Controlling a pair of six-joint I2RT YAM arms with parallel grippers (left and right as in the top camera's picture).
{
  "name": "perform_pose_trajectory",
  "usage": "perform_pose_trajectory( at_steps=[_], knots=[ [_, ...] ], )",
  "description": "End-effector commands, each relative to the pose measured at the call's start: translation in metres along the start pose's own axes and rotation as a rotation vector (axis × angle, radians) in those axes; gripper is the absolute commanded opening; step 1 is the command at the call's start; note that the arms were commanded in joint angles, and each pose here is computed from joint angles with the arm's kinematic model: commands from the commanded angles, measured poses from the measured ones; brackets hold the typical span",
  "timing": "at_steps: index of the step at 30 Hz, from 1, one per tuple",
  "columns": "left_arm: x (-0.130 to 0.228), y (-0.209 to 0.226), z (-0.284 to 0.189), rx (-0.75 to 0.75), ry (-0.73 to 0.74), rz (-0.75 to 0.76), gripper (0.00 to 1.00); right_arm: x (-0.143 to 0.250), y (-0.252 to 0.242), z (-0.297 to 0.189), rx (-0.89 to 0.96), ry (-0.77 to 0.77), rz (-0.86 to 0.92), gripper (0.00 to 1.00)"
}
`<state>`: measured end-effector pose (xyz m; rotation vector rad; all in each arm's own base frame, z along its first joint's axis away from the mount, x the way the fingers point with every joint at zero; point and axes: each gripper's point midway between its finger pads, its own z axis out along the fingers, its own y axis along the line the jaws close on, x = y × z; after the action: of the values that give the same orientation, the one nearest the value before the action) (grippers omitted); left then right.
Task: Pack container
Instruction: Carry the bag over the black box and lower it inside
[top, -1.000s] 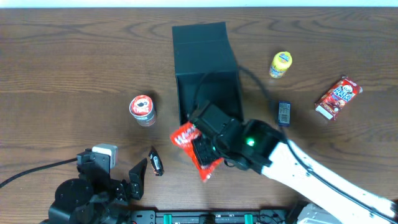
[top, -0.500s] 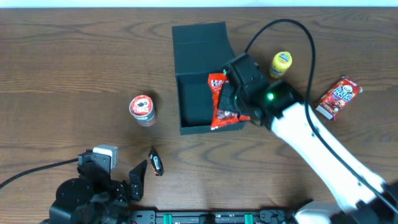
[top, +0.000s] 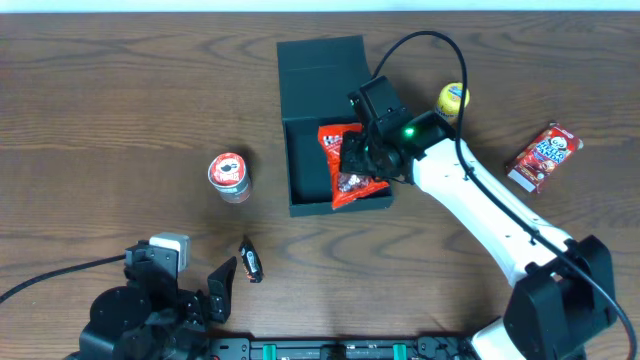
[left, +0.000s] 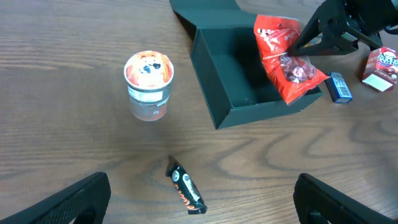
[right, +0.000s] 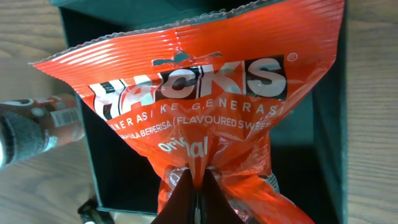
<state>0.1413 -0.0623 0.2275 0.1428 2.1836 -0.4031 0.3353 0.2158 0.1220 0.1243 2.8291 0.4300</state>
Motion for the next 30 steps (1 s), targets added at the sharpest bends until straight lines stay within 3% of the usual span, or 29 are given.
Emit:
perform_pose_trajectory(
  at_steps=[1,15,30],
  knots=[
    [-0.003,0.0,-0.002,-0.001,-0.005,0.001,0.95,-0.009,0.002,-0.006,0.018,-0.047,-0.059,0.02],
    [-0.003,0.0,-0.002,-0.001,-0.005,0.001,0.95,-0.015,-0.005,0.029,0.061,-0.039,-0.071,0.02],
    [-0.003,0.0,-0.002,-0.001,-0.005,0.001,0.95,-0.028,-0.02,0.028,0.15,-0.113,-0.001,0.02]
  ],
)
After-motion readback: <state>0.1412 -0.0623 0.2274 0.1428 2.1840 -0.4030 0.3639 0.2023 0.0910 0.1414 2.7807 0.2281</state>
